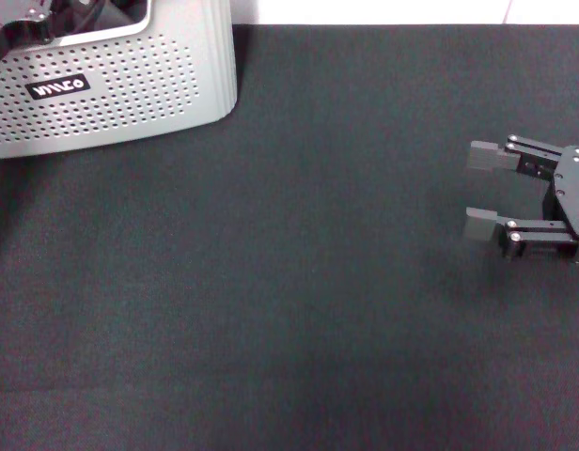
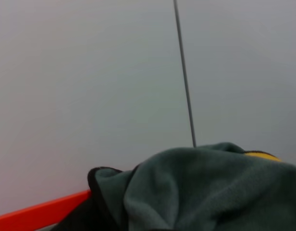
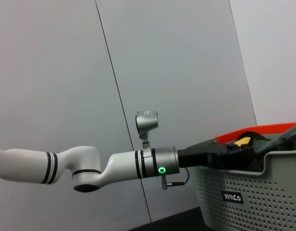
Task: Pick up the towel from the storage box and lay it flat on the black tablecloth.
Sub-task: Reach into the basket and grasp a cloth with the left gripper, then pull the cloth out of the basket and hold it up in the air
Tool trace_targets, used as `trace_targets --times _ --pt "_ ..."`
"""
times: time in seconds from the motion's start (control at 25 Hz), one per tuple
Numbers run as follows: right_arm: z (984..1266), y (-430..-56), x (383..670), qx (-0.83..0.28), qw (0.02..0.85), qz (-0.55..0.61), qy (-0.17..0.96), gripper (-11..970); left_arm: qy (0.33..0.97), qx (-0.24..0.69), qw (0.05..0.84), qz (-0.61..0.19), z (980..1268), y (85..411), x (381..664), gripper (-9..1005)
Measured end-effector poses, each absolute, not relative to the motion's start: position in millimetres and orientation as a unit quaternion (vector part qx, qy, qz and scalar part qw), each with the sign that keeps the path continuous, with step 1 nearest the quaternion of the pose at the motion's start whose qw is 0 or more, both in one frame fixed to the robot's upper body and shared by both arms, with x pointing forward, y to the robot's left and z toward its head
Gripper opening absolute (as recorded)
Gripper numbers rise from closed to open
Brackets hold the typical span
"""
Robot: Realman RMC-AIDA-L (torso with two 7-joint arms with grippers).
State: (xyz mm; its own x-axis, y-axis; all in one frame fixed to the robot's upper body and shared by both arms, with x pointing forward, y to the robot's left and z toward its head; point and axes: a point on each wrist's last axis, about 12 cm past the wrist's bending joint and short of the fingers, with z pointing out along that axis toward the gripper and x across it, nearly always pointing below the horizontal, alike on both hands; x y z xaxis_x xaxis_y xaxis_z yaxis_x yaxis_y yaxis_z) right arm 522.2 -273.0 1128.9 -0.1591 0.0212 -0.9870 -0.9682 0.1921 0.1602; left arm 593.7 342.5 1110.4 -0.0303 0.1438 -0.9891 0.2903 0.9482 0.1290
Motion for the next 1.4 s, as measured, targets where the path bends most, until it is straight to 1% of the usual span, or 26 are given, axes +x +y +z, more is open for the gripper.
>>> trace_targets --times 0.2,0.32,0.52,0.68,0.76,0.8,1.0,1.04,1.08,1.32,1.4 --pt "1128.7 -272.6 521.8 -0.405 0.506 0.49 0.583 868 0.706 0.113 0.696 -0.066 1112.9 344.6 594.1 233" --pt "1127.3 -273.5 520.3 -0.403 0.506 0.49 0.585 868 0.701 0.094 0.703 -0.076 1114.0 345.7 593.9 24" --pt "1126.2 -274.7 518.8 -0.399 0.507 0.491 0.586 868 0.684 0.1 0.715 -0.099 1116.7 342.5 589.3 16" --pt "1126.2 -274.5 518.8 -0.399 0.507 0.491 0.586 868 0.623 0.137 0.75 -0.176 1130.0 331.4 573.4 15" --pt "1126.1 -274.2 518.8 -0.398 0.507 0.492 0.586 869 0.58 0.162 0.762 -0.24 1141.6 327.7 561.0 15" --pt "1126.0 -274.1 518.7 -0.398 0.507 0.492 0.585 869 0.568 0.169 0.762 -0.26 1144.9 326.9 557.4 15" --pt "1125.8 -273.6 518.9 -0.402 0.507 0.49 0.585 869 0.5 0.225 0.752 -0.366 1163.5 322.4 536.2 15" --pt "1125.4 -273.5 518.8 -0.403 0.507 0.489 0.585 869 0.5 0.225 0.752 -0.366 1163.5 322.4 536.2 15" --pt "1125.3 -273.3 519.0 -0.404 0.507 0.488 0.584 869 0.466 0.251 0.744 -0.409 1170.1 318.7 525.2 15" --pt "1127.7 -270.9 522.2 -0.411 0.509 0.487 0.579 869 0.395 0.31 0.705 -0.501 1184.6 317.1 501.7 15" --pt "1128.4 -270.2 523.0 -0.413 0.508 0.487 0.578 868 0.386 0.316 0.696 -0.516 1187.1 317.2 498.9 15"
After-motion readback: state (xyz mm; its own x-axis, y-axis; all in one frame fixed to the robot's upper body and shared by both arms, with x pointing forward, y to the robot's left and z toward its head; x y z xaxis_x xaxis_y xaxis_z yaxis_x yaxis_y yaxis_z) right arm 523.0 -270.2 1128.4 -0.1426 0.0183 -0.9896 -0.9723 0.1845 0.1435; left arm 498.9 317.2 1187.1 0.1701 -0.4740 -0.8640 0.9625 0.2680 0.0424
